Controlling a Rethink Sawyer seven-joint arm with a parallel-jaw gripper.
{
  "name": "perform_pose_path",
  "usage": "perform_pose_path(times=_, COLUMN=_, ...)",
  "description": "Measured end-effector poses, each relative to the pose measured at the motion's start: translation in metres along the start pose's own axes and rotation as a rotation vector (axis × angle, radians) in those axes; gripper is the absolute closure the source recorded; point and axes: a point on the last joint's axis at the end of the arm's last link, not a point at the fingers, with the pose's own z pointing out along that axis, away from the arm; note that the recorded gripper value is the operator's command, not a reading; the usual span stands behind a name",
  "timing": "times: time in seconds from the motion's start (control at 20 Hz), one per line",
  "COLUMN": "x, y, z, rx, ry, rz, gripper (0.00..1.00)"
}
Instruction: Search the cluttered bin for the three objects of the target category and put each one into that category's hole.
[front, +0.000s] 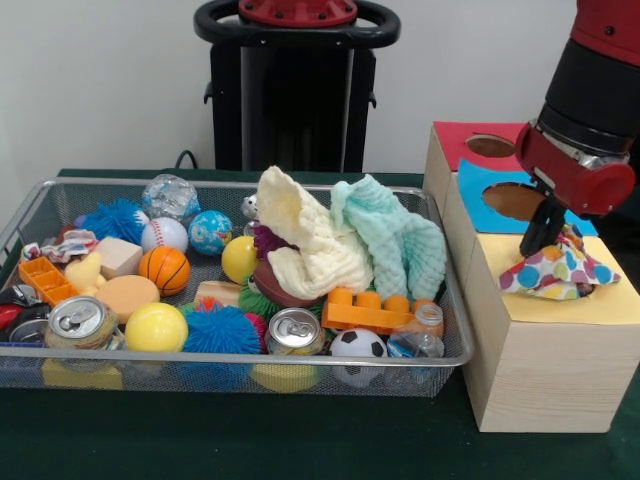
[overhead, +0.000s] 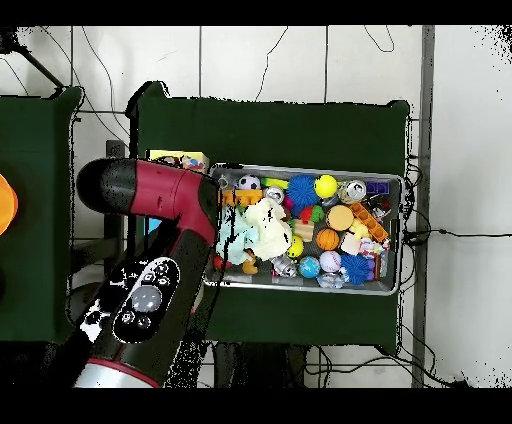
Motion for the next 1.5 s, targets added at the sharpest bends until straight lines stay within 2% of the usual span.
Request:
perform_pose_path(times=0.1, x=0.007, y=-0.001, z=0.002, rx=0.001, ry=0.032, rz=0.016, gripper=1.0)
perform_pose_path(times=0.3, x=0.012, y=-0.002, z=0.004, rx=0.002, ry=0.062, rz=0.032, gripper=1.0)
perform_pose_path(times=0.45, x=0.011, y=-0.004, z=0.002, rx=0.003, ry=0.086, rz=0.051, gripper=1.0)
perform_pose_path(times=0.85, x=0.0, y=-0.001, z=-0.009, rx=-0.013, ry=0.094, rz=0.071, gripper=1.0)
perform_pose_path(times=1.25, x=-0.014, y=0.004, z=-0.022, rx=-0.048, ry=0.089, rz=0.094, gripper=1.0)
perform_pose_path(times=1.5, x=-0.023, y=0.004, z=-0.024, rx=-0.051, ry=0.089, rz=0.106, gripper=1.0)
